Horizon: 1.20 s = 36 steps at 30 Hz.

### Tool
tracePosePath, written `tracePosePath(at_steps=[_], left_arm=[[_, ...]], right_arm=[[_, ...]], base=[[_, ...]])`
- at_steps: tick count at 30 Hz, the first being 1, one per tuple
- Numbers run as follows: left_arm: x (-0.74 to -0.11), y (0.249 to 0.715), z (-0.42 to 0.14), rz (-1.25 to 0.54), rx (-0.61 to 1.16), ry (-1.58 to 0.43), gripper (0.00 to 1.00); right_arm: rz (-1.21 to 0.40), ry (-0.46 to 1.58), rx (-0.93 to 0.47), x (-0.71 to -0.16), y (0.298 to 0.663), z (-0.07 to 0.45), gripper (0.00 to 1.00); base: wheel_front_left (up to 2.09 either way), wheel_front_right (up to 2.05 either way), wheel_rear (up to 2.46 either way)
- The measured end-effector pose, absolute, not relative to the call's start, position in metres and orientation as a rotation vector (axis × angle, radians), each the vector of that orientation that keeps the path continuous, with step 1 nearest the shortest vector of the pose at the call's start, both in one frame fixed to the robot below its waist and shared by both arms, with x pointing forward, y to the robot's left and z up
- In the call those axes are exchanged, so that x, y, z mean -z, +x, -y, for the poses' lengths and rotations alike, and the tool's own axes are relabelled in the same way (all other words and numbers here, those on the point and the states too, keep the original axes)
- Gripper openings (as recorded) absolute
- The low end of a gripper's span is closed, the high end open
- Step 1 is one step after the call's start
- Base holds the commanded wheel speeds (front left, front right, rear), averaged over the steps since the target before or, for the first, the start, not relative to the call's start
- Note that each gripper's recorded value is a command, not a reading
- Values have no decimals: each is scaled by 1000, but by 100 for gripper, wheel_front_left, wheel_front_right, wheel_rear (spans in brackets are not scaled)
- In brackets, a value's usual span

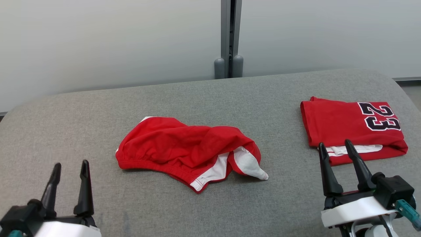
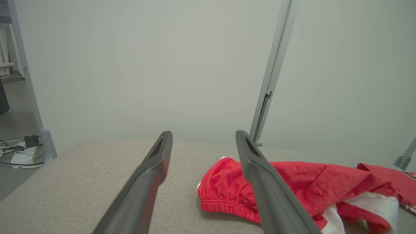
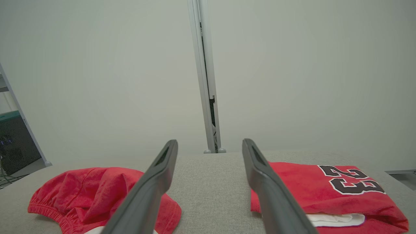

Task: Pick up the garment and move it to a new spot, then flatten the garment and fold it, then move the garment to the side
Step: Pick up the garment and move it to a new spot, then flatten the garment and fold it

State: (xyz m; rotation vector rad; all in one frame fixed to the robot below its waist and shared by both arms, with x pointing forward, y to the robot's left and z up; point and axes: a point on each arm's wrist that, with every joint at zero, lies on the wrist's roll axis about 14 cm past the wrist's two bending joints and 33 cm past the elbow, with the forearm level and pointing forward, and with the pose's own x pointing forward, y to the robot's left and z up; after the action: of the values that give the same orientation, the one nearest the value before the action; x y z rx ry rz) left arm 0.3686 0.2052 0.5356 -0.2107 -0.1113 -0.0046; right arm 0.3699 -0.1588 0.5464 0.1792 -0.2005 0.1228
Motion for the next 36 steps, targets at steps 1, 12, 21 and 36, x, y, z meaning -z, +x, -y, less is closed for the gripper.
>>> tracePosePath(at_steps=[1, 12, 21, 36], left_arm=[[-530, 365, -205, 100, 1, -206, 100], [-508, 359, -197, 64, 11, -221, 100], [-504, 359, -196, 62, 12, -222, 100], [-439, 355, -93, -381, 327, -395, 100]], right_arm=[[198, 180, -122, -545, 370, 159, 100], [176, 181, -156, -540, 372, 147, 100], [174, 178, -157, -539, 373, 147, 100], [181, 163, -131, -541, 371, 156, 100]], base=[[0, 0, 0], [0, 0, 0], [0, 0, 0], [0, 0, 0]])
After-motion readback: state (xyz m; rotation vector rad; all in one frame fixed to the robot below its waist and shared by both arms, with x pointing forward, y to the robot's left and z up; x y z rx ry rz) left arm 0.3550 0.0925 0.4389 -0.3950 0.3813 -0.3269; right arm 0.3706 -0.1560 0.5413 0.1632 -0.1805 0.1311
